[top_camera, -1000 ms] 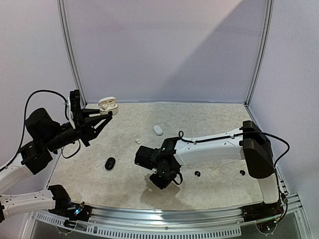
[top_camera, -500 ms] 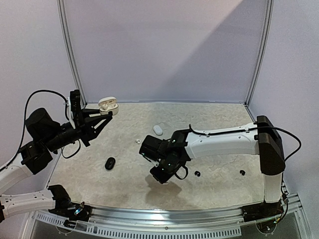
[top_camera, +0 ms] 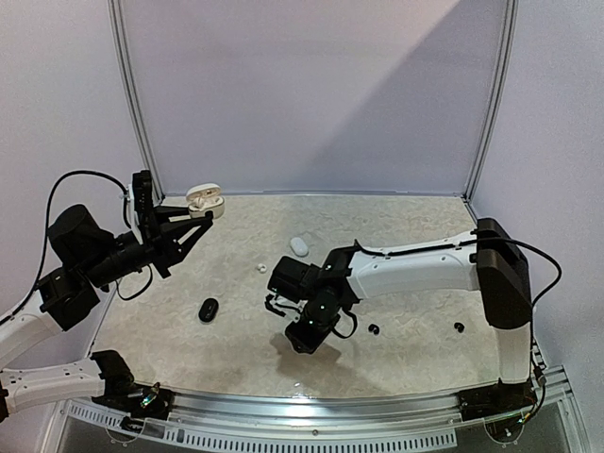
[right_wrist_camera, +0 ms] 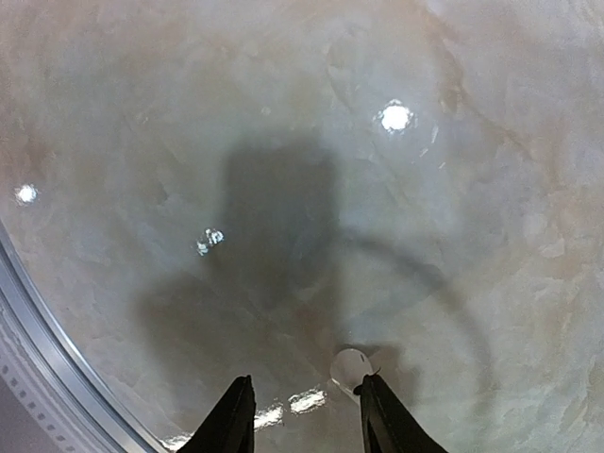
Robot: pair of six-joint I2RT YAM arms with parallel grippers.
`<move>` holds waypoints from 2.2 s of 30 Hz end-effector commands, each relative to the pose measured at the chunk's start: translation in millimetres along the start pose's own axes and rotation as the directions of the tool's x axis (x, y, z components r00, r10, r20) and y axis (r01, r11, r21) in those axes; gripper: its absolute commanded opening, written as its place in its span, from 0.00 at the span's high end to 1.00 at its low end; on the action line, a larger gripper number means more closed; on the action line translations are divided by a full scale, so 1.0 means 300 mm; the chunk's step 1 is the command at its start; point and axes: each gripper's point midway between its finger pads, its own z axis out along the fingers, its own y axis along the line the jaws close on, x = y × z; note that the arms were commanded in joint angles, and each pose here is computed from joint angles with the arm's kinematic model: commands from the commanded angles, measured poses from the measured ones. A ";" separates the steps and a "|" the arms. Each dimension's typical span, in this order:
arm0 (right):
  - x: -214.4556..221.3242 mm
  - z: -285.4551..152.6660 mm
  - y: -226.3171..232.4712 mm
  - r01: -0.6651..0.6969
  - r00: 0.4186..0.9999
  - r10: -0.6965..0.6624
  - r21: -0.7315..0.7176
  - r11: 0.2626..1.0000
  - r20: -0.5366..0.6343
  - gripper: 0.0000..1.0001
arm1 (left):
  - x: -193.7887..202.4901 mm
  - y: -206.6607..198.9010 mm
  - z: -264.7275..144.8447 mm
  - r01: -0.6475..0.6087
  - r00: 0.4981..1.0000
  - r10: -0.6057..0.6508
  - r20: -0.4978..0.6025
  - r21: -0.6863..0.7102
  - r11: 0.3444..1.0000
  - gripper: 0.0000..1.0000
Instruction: Insert the wireless bluetooth earbuds into the charging case
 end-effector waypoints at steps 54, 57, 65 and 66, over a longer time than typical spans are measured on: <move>-0.366 -1.524 0.421 0.681 0.244 -0.179 -0.037 0.732 0.953 0.90 | -0.175 -0.258 -0.030 -0.070 0.995 0.027 0.097 0.474 0.877 1.00; -0.376 -1.482 0.454 0.706 0.254 -0.219 -0.026 0.708 0.942 0.90 | -0.176 -0.266 -0.026 -0.067 0.995 0.024 0.094 0.486 0.871 1.00; -0.364 -1.414 0.501 0.748 0.257 -0.270 -0.015 0.663 0.928 0.90 | -0.179 -0.266 -0.018 -0.090 0.994 0.045 0.104 0.480 0.873 1.00; -0.361 -1.407 0.506 0.753 0.255 -0.278 -0.010 0.658 0.926 0.89 | -0.183 -0.262 -0.015 -0.096 0.993 0.049 0.110 0.473 0.876 1.00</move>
